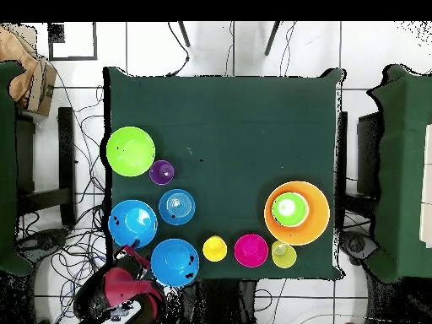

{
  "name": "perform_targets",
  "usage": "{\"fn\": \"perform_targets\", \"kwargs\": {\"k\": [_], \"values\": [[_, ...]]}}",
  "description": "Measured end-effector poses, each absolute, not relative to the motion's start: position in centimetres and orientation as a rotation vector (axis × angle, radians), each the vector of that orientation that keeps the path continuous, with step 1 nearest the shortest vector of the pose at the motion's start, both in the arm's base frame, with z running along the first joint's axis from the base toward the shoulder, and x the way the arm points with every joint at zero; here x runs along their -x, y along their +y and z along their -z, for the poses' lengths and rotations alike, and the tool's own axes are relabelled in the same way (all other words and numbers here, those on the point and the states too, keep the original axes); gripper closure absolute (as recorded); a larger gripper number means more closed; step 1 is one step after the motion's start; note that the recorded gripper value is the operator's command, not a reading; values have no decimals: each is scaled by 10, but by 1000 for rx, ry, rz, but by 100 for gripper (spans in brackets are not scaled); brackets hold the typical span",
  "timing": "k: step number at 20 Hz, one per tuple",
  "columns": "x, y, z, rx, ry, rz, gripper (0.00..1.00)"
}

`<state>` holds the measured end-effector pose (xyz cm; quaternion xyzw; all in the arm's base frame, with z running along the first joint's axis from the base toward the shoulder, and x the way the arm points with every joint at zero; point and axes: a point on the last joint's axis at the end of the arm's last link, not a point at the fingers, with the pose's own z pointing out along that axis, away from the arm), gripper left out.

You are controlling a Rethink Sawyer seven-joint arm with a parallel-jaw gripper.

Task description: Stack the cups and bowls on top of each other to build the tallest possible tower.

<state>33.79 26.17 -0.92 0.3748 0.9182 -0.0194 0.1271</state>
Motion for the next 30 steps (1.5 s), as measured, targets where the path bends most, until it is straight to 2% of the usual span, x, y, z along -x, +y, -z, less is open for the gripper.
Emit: {"fn": "perform_targets", "kwargs": {"k": [15, 30], "values": [[-335, 263, 13, -1097, 2680, 61, 0], [-330, 251, 55, -1185, 2670, 169, 0]]}}
